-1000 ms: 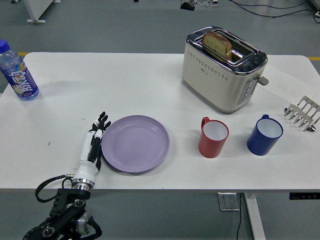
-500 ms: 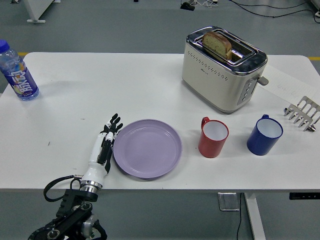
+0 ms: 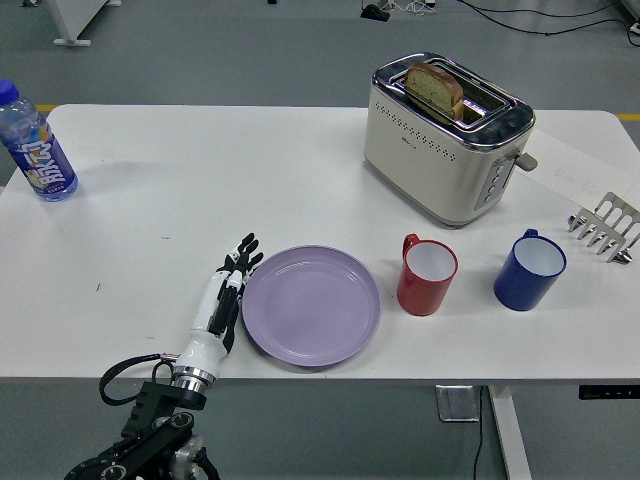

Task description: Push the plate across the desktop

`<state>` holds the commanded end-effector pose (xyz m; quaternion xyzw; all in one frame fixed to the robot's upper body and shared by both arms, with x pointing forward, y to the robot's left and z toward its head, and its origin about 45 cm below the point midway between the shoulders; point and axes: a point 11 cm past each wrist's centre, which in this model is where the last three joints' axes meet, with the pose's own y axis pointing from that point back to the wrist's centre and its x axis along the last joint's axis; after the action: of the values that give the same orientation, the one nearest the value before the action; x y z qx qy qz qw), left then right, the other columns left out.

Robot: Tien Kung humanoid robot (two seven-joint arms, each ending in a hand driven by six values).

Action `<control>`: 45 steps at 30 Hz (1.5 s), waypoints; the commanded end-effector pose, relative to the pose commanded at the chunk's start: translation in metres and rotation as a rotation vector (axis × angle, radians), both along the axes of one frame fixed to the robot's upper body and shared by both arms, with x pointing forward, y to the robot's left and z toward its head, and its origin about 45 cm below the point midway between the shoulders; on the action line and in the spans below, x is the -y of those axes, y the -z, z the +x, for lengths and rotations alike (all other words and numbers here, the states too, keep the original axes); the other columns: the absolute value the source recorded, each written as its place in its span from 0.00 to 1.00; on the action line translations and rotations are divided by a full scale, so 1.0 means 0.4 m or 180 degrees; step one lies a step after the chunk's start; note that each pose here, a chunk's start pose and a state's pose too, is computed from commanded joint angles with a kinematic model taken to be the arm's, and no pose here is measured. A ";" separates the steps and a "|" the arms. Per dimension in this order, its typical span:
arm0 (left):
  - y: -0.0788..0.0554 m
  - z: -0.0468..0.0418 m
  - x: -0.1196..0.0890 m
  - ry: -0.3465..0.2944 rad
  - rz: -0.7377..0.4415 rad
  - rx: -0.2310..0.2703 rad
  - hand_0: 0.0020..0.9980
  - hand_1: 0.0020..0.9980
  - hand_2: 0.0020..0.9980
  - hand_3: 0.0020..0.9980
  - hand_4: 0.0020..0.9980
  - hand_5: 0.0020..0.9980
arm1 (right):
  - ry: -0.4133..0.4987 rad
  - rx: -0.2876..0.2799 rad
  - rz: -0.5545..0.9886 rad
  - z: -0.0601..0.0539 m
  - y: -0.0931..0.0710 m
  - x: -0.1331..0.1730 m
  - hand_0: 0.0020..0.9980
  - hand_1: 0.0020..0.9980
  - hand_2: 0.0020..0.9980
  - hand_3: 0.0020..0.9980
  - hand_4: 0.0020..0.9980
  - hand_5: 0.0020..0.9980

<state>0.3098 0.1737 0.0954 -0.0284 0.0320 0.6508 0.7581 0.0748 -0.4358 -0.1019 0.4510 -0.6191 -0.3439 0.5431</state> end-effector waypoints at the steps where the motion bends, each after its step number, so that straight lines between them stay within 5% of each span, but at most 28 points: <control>1: 0.000 -0.001 0.003 0.0015 -0.0004 0.0001 0.89 0.94 0.99 0.97 0.54 1.00 | -0.0001 -0.0003 -0.0001 0.000 0.000 0.000 0.65 0.63 0.71 0.65 0.21 0.27; 11: 0.002 -0.008 0.016 0.0075 -0.0008 -0.0008 0.89 0.94 0.99 0.97 0.54 1.00 | 0.0003 -0.0020 -0.0002 -0.007 0.001 0.000 0.65 0.63 0.71 0.65 0.21 0.27; 20: -0.043 0.044 -0.065 -0.0311 0.0027 0.0183 0.89 0.93 0.98 0.96 0.54 1.00 | 0.0000 -0.0016 0.0002 -0.006 0.002 -0.001 0.65 0.63 0.71 0.65 0.21 0.27; 30: -0.123 0.108 -0.200 -0.0700 0.0096 0.0405 0.87 0.91 0.95 0.92 0.53 1.00 | 0.0001 0.0001 0.0005 0.001 0.001 -0.003 0.65 0.63 0.71 0.65 0.21 0.27; 31: -0.132 0.114 -0.221 -0.0726 0.0120 0.0417 0.81 0.84 0.86 0.80 0.53 1.00 | 0.0002 0.0002 0.0006 0.001 0.001 -0.003 0.65 0.63 0.71 0.65 0.21 0.27; 33: -0.148 0.124 -0.261 -0.0779 0.0146 0.0437 0.81 0.84 0.86 0.80 0.53 1.00 | 0.0004 0.0003 0.0006 0.001 0.001 -0.003 0.65 0.63 0.71 0.65 0.21 0.27; 45: -0.216 0.149 -0.452 -0.0896 0.0098 0.0307 0.77 0.80 0.81 0.75 0.54 1.00 | 0.0011 0.0006 0.0008 0.001 0.001 -0.004 0.65 0.63 0.71 0.65 0.21 0.27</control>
<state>0.3693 0.3547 0.1820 -0.0522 -0.0188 0.7489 0.6603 0.0750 -0.4342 -0.1025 0.4508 -0.6200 -0.3452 0.5414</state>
